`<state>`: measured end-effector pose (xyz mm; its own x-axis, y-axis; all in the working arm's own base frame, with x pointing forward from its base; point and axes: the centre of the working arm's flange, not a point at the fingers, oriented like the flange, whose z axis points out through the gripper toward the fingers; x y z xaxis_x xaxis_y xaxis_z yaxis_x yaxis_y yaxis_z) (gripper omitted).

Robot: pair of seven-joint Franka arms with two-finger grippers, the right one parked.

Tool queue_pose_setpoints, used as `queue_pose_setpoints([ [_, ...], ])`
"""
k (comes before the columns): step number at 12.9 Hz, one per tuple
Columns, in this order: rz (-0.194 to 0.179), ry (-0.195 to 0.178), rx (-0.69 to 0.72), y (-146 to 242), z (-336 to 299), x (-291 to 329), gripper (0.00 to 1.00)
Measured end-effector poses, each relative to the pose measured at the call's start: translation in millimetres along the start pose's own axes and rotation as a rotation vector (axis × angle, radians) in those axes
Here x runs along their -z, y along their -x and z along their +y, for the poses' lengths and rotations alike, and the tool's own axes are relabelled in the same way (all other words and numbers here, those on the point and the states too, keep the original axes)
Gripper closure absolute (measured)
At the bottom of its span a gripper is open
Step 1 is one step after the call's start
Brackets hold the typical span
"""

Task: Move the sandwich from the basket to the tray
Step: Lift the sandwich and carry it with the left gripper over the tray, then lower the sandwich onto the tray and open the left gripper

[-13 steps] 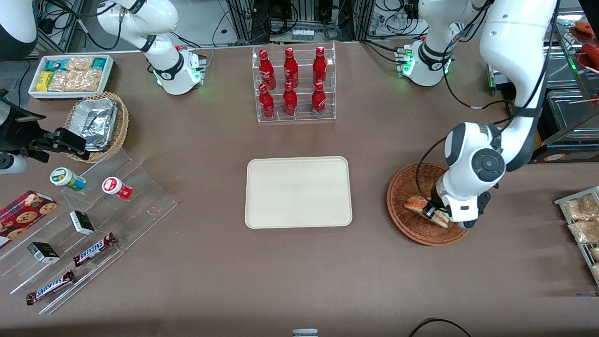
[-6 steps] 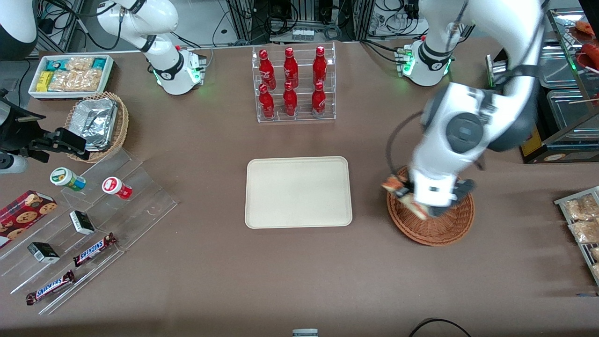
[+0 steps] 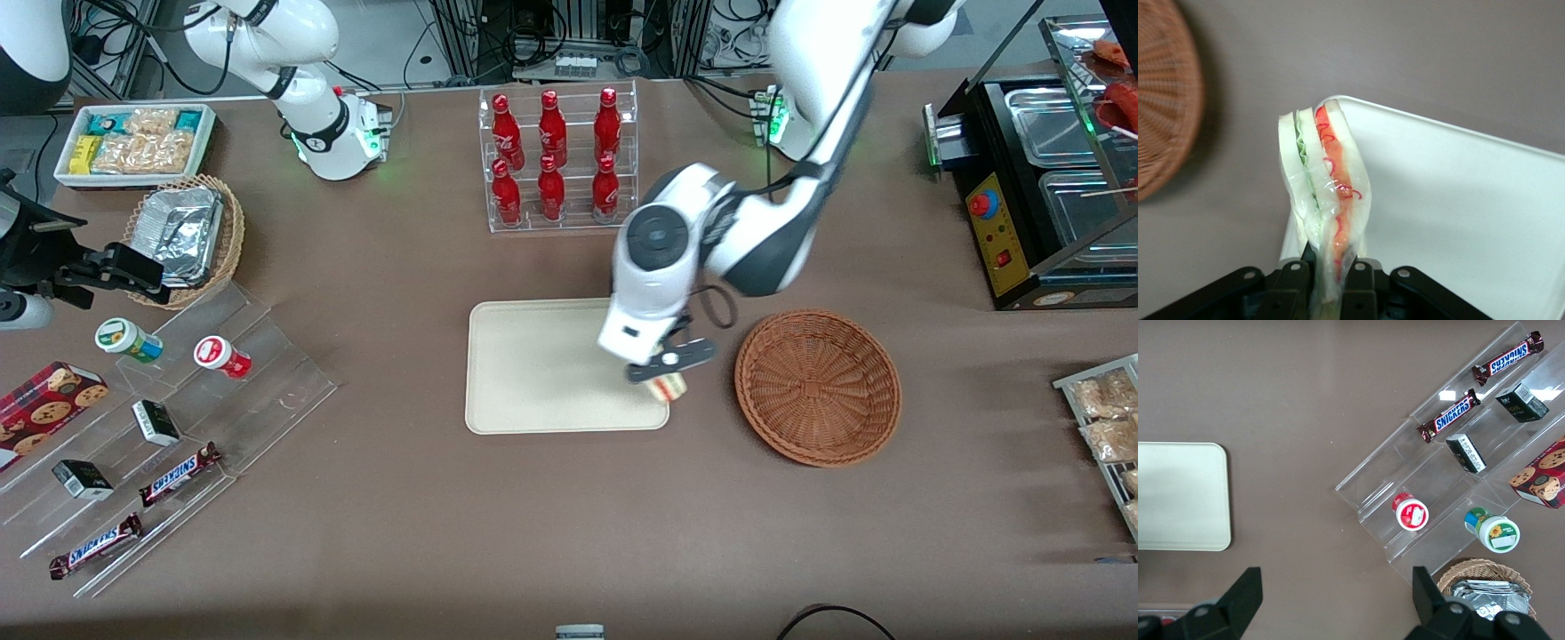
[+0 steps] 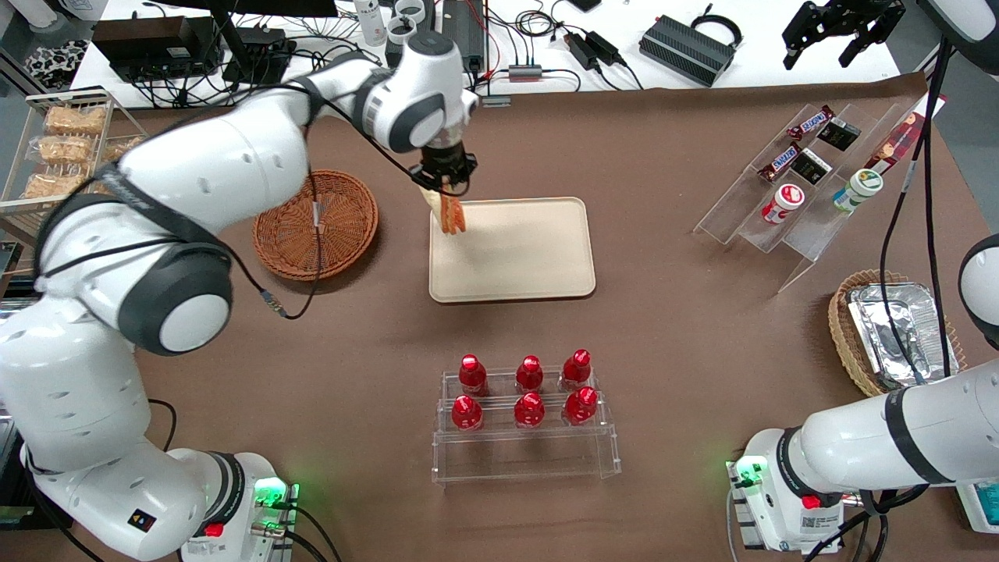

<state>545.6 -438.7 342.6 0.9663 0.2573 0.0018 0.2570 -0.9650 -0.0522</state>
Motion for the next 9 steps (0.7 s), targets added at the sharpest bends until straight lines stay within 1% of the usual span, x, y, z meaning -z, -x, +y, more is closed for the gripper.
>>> queue_pose_setpoints([
  [2,0.009,-0.004,-0.047,17.7,23.1,-26.9,0.84],
  [5,0.038,0.04,-0.102,38.5,47.9,-38.6,0.84],
  [8,0.08,0.049,-0.167,60.2,67.1,-51.6,0.84],
  [9,0.093,0.063,-0.183,61.9,71.2,-55.9,0.84],
])
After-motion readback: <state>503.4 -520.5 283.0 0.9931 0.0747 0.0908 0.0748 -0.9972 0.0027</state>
